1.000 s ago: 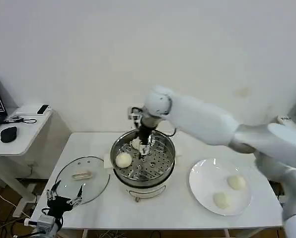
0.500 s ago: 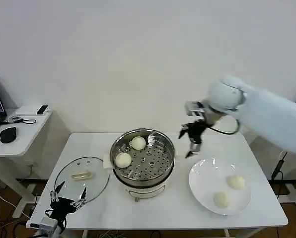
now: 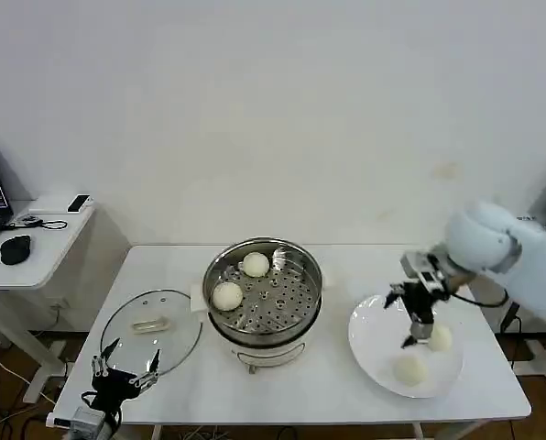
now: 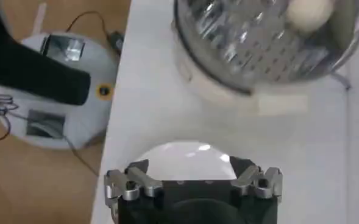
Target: Take steamed baozi put them in steamer then cover it.
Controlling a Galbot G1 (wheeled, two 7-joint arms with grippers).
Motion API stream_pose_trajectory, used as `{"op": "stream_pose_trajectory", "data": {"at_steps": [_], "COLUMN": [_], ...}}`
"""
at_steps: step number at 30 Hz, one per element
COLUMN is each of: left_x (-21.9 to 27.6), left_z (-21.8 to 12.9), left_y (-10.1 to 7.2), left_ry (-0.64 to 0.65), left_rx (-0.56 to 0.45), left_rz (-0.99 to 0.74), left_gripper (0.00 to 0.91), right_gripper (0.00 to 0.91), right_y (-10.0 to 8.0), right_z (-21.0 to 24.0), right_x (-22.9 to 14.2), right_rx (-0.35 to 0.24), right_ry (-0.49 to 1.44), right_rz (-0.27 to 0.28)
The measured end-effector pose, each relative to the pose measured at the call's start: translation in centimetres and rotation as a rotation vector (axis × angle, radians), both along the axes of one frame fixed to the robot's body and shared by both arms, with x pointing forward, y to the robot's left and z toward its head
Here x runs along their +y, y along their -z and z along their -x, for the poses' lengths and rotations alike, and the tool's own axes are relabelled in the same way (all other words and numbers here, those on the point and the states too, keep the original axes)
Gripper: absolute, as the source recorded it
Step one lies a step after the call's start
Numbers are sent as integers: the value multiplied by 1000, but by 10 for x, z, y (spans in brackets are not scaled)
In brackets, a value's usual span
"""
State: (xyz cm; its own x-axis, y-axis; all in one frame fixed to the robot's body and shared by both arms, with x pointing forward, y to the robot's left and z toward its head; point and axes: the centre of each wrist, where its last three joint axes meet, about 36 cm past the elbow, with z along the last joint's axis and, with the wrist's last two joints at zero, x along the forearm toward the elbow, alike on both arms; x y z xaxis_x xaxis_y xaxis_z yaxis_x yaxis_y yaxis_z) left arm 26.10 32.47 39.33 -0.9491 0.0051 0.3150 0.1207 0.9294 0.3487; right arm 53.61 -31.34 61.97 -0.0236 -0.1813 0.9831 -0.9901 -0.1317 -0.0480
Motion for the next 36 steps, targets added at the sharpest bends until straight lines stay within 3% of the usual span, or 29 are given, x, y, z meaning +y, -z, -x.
{"op": "stream_pose_trajectory", "data": {"at_steps": [9,20,36], "left_x": [1,8,15], "left_z": [-1,0,-8], "left_y": [7,14,21], "left_ry": [-9,-30,-42], "left_rx": [13,27,36], "left_rz": [6,-2,-5], "left_gripper": [907,907,907], "right_gripper": [907,907,907], "right_y": [45,89,133], "right_z": [15,12,-1], "right_x": [-16,-22,-20], "right_rx": [28,22,36], "right_ry": [-10,-7,-6], "right_rz": [88,170,230]}}
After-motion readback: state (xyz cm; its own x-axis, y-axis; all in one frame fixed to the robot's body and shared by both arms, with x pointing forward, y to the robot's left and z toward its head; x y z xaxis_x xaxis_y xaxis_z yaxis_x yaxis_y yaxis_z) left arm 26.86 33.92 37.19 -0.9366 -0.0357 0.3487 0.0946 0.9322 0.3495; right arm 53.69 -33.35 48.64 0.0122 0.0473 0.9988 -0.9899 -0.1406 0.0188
